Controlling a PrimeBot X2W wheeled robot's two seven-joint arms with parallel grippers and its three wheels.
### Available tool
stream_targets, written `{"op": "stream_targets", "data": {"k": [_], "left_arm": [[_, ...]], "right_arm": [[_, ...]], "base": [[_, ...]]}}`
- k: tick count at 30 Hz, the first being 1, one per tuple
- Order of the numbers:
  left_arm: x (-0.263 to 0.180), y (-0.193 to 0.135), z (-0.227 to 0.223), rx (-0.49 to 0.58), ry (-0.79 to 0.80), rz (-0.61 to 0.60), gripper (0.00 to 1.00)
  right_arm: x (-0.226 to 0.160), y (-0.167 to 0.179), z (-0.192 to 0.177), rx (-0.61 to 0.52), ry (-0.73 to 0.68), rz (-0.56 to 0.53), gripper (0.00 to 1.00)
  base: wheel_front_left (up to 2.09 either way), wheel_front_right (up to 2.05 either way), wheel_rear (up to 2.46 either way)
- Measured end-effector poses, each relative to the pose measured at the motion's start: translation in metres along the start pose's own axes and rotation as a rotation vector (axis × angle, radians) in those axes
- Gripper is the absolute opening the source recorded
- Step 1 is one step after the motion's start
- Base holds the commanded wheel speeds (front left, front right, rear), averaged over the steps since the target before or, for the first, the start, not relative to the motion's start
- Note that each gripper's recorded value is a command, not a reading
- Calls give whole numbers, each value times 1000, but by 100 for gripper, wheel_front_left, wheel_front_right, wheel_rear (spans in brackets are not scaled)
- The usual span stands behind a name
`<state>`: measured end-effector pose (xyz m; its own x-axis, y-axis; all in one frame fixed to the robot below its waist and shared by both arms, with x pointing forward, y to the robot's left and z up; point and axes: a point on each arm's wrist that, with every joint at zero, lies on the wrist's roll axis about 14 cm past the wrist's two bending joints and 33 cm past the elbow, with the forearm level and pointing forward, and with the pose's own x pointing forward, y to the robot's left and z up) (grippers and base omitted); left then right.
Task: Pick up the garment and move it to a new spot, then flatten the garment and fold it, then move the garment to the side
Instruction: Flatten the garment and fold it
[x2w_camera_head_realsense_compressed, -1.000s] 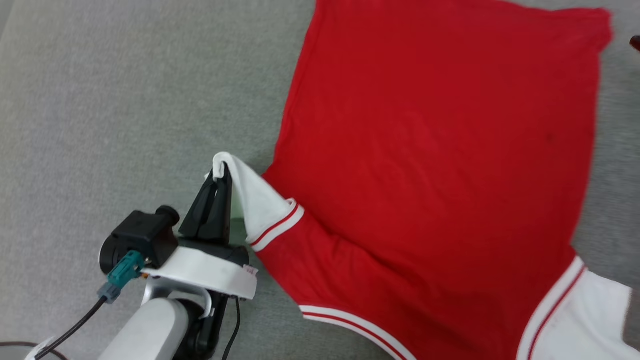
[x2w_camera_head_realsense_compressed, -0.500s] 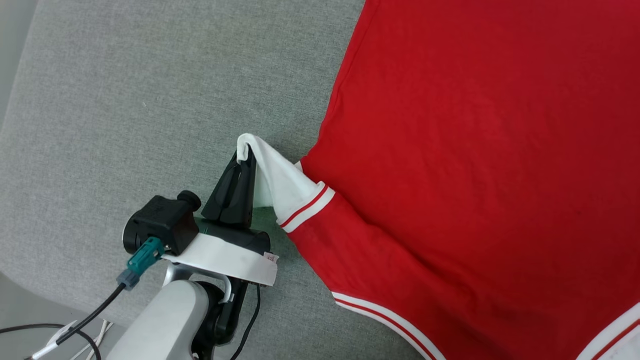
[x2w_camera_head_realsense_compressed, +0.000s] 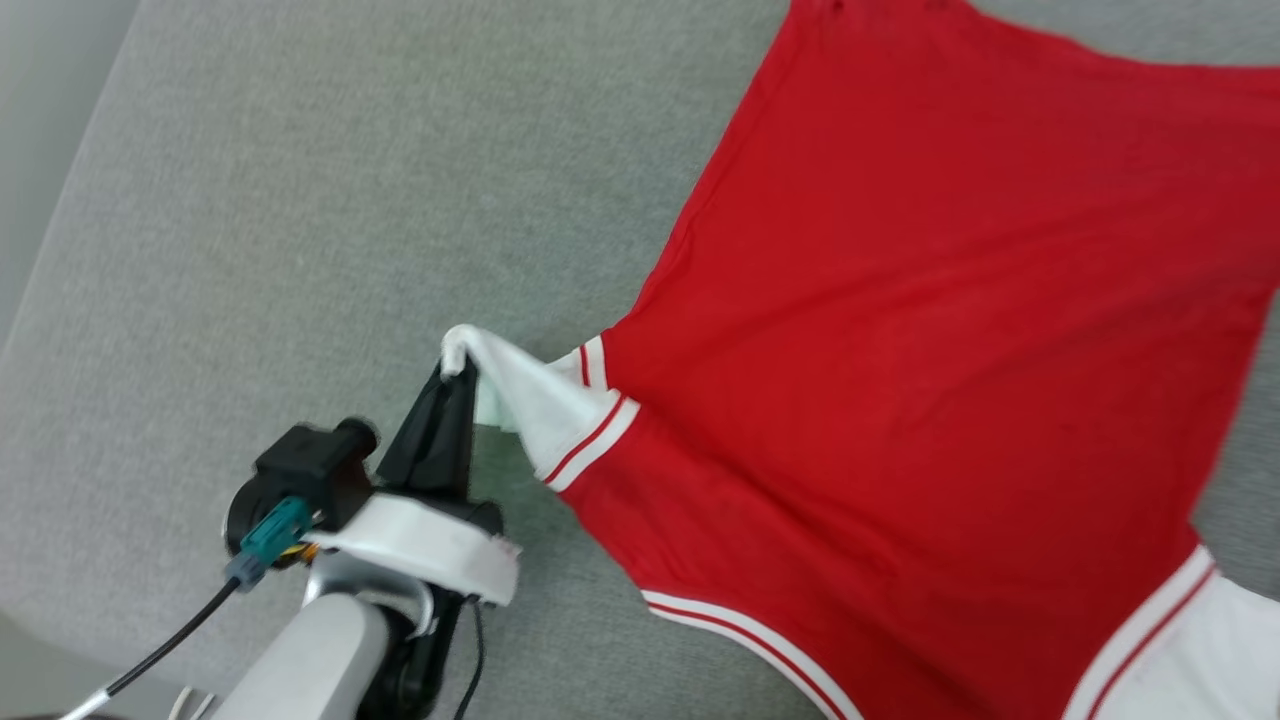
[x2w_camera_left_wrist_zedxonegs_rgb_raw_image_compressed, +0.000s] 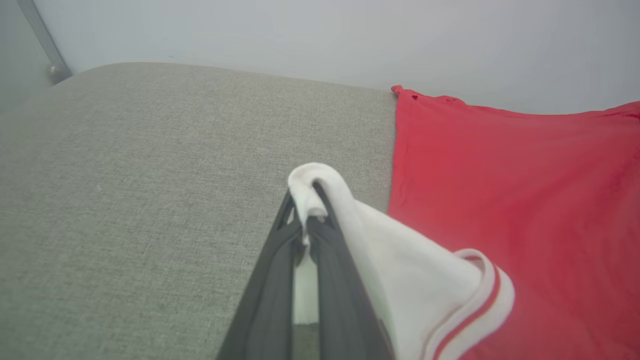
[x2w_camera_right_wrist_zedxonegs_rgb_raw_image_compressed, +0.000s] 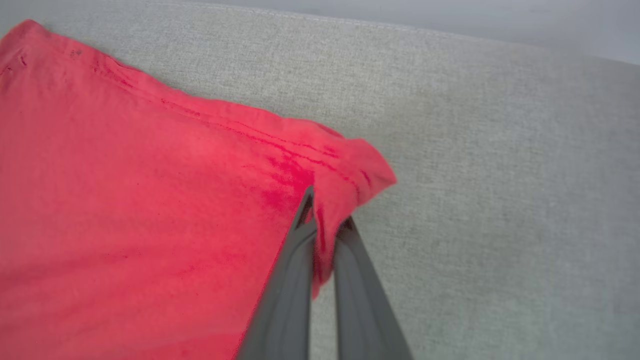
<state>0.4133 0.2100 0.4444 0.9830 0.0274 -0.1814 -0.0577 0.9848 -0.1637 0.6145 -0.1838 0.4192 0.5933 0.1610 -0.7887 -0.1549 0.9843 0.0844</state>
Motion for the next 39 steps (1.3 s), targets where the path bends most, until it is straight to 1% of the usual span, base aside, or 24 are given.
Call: {"op": "stream_targets", "data": {"k": [2, 5, 8, 11, 15, 20, 23, 24, 25, 28, 32, 36, 39], "left_arm": [[-6, 4, -1, -6, 8, 12, 0], [-14, 2, -4, -26, 28, 11, 0], [-20, 0, -3, -36, 38, 5, 0], [-26, -6, -2, -40, 46, -10, 0], [-27, -17, 1, -41, 51, -42, 0], [-27, -32, 1, -39, 71, -87, 0], [-25, -40, -2, -16, 91, -112, 0], [-24, -41, -2, -9, 94, -117, 0], [-23, -43, -2, -6, 99, -123, 0], [-21, -47, -3, 4, 105, -133, 0], [-19, -52, -2, 4, 107, -146, 0], [-19, -53, 1, 9, 96, -154, 0], [-17, -56, 8, 13, 75, -161, 0]], "right_arm": [[-19, -7, -6, -31, -5, -20, 0], [-53, -26, -19, -43, -11, -53, 0], [-85, -45, -49, -48, 13, -94, 0], [-114, -62, -95, -33, 80, -126, 0], [-148, -82, -171, 35, 188, -166, 0], [-178, -77, -279, 190, 338, -151, 0], [-188, -64, -324, 301, 364, -125, 0], [-189, -59, -331, 338, 349, -113, 35], [-189, -55, -333, 364, 320, -104, 100], [-191, -56, -328, 398, 218, -117, 100], [-191, -65, -301, 393, 34, -151, 100], [-193, -79, -241, 357, -251, -185, 100], [-194, -84, -204, 325, -404, -195, 100]], "base": [[0, 0, 0], [0, 0, 0], [0, 0, 0], [0, 0, 0], [0, 0, 0], [0, 0, 0], [0, 0, 0], [0, 0, 0], [0, 0, 0], [0, 0, 0], [0, 0, 0], [0, 0, 0], [0, 0, 0]]}}
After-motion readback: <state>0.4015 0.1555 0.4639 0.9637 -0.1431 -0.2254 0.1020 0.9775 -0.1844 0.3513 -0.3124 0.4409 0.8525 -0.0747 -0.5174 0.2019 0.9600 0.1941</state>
